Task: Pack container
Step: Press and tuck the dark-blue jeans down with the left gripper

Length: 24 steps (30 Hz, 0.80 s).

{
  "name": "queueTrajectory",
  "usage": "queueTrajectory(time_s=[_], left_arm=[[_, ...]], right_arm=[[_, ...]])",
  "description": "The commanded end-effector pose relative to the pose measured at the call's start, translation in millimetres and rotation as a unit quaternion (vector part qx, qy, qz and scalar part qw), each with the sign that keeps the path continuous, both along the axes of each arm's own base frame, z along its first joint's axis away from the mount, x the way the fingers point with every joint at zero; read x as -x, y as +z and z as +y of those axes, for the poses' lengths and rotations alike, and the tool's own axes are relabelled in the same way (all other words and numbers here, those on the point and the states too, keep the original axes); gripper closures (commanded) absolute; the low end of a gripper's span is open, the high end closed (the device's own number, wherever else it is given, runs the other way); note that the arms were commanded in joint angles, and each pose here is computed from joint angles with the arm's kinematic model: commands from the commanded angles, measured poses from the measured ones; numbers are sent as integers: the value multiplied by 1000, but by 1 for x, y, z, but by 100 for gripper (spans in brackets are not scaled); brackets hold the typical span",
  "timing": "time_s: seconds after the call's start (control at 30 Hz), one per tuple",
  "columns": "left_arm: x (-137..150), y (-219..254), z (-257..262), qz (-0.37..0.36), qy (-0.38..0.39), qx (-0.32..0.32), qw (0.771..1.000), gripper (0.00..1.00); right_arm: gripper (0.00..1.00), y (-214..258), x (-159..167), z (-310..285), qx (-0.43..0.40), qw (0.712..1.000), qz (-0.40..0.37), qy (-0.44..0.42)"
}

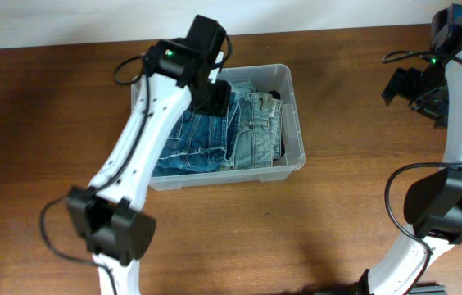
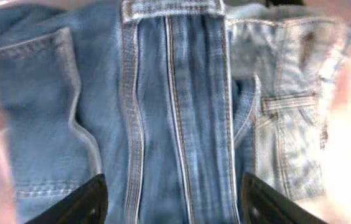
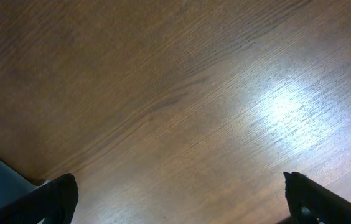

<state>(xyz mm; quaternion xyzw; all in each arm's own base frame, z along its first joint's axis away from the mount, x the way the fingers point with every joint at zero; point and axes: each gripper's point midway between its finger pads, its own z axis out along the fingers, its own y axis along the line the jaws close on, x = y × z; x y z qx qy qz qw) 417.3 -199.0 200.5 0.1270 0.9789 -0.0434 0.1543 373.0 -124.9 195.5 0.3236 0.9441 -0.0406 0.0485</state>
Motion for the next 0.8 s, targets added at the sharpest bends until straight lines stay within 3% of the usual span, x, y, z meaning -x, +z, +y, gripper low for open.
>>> queueTrajectory(time_s=[0.0,0.1,0.13,0.77], left_arm=[[18,46,11,-35,-7,9,999,29],[29,55,16,-32,-7,8,999,23],[34,56,18,-28,-7,6,1000,1],[61,48,31,25,-28,-26,999,1]], right_arm=[[2,-1,1,-1,0,1000,2,-7],[2,-1,1,-1,0,1000,2,-7],[2,-1,1,-1,0,1000,2,-7],[1,-1,1,-1,0,1000,2,-7]])
